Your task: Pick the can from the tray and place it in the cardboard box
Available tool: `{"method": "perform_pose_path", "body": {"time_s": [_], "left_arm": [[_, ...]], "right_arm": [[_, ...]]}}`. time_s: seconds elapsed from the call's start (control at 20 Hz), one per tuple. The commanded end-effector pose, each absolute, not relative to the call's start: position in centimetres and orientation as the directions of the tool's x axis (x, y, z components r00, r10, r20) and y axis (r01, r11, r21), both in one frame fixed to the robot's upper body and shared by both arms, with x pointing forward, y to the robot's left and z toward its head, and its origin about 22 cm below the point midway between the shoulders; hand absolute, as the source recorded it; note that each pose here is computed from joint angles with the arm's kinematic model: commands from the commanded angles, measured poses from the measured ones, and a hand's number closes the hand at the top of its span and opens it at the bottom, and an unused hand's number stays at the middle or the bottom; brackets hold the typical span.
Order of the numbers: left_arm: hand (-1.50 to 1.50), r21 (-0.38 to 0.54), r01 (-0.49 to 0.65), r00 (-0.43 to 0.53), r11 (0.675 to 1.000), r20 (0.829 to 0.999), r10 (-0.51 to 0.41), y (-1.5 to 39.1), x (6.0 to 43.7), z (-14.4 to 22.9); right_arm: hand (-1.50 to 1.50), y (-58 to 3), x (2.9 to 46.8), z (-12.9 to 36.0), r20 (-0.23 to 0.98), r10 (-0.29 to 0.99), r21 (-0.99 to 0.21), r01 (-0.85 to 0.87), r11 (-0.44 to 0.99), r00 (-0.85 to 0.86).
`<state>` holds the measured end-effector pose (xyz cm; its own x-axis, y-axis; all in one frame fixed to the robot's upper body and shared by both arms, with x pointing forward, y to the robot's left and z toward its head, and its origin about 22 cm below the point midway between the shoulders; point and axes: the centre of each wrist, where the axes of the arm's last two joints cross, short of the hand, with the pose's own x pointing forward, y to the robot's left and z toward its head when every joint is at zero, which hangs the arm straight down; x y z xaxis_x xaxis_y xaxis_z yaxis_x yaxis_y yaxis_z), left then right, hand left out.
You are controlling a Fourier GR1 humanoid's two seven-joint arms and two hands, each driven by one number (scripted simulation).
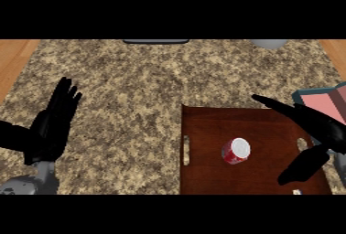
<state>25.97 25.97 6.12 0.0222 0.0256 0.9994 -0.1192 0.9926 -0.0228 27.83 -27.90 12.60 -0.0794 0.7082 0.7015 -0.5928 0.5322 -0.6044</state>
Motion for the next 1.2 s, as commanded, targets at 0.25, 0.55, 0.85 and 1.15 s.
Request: {"method": "perform_pose_path", "body": {"time_s": [0.25,0.55,0.85,1.15], "left_arm": [[0.00,-0.020,-0.126,0.006,0.992,1.000,0.021,26.8,27.7,4.4],[0.00,-0.025,-0.111,0.022,0.993,0.999,0.028,25.3,25.2,4.6],[0.00,-0.026,-0.115,0.022,0.993,0.999,0.028,25.3,26.0,6.1],[0.00,-0.027,-0.120,0.028,0.992,0.999,0.030,26.3,26.7,7.2]], "right_arm": [[-1.50,-26.9,28.6,12.6,0.693,0.717,-0.621,-0.560,0.547,-0.068],[-1.50,-25.4,27.7,9.9,0.700,0.712,-0.601,-0.582,0.547,-0.053],[-1.50,-25.9,27.2,8.1,0.664,0.746,-0.627,-0.585,0.514,-0.056],[-1.50,-24.3,27.1,9.0,0.647,0.760,-0.648,-0.570,0.505,-0.061]]}}
